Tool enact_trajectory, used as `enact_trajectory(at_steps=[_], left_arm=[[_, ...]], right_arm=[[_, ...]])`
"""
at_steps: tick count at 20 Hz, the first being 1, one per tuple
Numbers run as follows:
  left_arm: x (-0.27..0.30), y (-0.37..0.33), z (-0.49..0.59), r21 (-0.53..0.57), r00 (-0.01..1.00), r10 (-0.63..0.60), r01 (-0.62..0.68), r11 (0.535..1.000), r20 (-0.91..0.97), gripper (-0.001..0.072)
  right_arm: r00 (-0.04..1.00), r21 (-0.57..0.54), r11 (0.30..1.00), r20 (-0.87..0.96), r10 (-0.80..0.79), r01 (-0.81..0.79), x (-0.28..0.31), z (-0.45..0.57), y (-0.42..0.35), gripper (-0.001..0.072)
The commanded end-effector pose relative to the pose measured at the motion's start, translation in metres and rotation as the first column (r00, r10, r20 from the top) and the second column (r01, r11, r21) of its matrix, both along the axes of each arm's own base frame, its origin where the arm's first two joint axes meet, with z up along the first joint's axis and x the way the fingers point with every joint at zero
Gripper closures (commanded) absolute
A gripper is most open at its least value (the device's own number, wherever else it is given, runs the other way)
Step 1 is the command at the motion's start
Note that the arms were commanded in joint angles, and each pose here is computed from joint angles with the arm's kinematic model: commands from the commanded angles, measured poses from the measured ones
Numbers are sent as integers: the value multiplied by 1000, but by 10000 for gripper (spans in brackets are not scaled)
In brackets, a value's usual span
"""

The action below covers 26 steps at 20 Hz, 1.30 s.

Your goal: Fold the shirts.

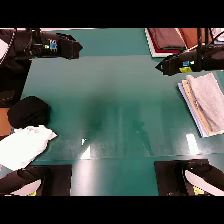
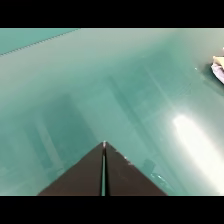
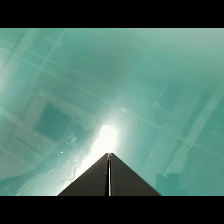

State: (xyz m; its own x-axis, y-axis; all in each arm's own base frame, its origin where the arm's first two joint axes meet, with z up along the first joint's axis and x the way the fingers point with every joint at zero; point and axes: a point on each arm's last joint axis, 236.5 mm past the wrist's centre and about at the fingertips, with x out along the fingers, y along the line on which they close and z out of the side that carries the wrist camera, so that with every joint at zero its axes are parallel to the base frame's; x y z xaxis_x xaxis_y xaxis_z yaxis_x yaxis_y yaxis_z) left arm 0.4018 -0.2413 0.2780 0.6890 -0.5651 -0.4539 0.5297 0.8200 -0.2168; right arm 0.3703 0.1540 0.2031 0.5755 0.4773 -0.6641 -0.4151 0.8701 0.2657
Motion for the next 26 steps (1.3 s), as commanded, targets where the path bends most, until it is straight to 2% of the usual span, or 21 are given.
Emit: enact_trajectory(at_steps=[1,10,13,15,16,17,19,20,21,22,23,26], left_arm=[[0,0,0,1,1000,-1,1,1000,-1,682],[2,0,3,-9,1000,5,-4,1000,15,682],[13,4,22,-39,995,38,-35,999,91,682],[15,48,8,95,993,107,-112,989,53,682],[15,84,-5,177,984,180,-180,968,15,682],[13,129,-20,258,959,281,-263,930,-34,682],[3,215,-58,415,872,472,-385,825,-130,680],[-5,248,-80,467,821,543,-415,781,-177,588],[-11,275,-105,496,770,598,-439,749,-222,188],[-15,295,-129,509,726,639,-461,726,-254,-13],[-19,313,-156,522,690,668,-475,708,-279,38],[-30,339,-231,541,638,703,-489,684,-313,37]], right_arm=[[1000,1,1000,1,2,-2,0,1,1,692],[1000,1,1000,2,2,-2,0,1,1,692],[1000,1,1000,1,2,-2,0,1,1,692],[1000,1,1000,1,2,-2,0,0,1,692],[1000,1,1000,1,2,-2,0,1,1,692],[1000,1,1000,1,1,-1,0,1,1,692],[1000,2,1000,0,1,-1,1,-1,1,692],[1000,1,1000,-4,1,-1,2,-2,1,692],[1000,1,1000,-4,0,0,2,-3,1,692],[1000,2,1000,-2,-1,1,3,-2,1,692],[1000,3,1000,1,-2,2,3,-2,1,691],[1000,3,1000,1,-2,2,3,-2,1,692]])
